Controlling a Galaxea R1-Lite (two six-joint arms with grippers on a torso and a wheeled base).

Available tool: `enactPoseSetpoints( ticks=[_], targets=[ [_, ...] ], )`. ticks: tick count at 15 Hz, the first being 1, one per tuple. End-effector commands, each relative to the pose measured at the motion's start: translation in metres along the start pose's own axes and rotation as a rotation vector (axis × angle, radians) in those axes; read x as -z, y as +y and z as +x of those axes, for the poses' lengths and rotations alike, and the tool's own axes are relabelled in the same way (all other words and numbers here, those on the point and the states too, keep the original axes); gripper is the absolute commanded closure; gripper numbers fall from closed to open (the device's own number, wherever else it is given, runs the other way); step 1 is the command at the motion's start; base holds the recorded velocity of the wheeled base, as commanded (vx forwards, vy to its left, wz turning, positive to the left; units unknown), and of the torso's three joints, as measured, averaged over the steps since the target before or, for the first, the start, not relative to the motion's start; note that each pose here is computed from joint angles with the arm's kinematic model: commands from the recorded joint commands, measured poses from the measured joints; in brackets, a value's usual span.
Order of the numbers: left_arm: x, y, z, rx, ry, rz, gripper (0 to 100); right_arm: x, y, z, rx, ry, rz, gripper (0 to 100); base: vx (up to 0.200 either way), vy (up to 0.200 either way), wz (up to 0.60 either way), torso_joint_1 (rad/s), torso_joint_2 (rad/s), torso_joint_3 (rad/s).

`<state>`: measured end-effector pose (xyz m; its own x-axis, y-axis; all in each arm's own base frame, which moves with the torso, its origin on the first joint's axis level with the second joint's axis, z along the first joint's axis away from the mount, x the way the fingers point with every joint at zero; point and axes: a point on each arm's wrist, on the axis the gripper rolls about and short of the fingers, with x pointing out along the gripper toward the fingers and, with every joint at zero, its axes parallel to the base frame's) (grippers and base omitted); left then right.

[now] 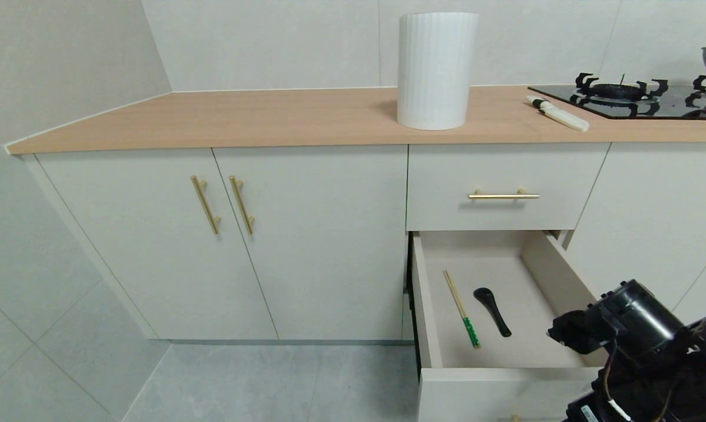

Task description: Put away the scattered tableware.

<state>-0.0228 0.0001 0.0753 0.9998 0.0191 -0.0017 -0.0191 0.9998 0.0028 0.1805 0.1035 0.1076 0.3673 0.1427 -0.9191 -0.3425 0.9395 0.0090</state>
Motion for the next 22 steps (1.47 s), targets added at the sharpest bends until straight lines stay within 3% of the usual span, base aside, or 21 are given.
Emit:
enactPoseSetpoints(
  ticks=[1,9,22],
  targets=[
    [0.0,0.0,0.0,-0.001,0.001,0.0,0,-0.014,0.0,0.013,0.039,0.02,0.067,0,0.0,0.0,0.0,0.0,0.0,0.0],
    [0.0,0.0,0.0,-0.001,0.001,0.0,0,-0.032,-0.001,0.028,0.15,0.002,0.198,0,0.0,0.0,0.0,0.0,0.0,0.0],
    [0.0,0.0,0.0,-0.001,0.001,0.0,0,-0.067,-0.008,0.038,0.158,-0.214,0.245,0,0.0,0.0,0.0,0.0,0.0,0.0]
  ],
)
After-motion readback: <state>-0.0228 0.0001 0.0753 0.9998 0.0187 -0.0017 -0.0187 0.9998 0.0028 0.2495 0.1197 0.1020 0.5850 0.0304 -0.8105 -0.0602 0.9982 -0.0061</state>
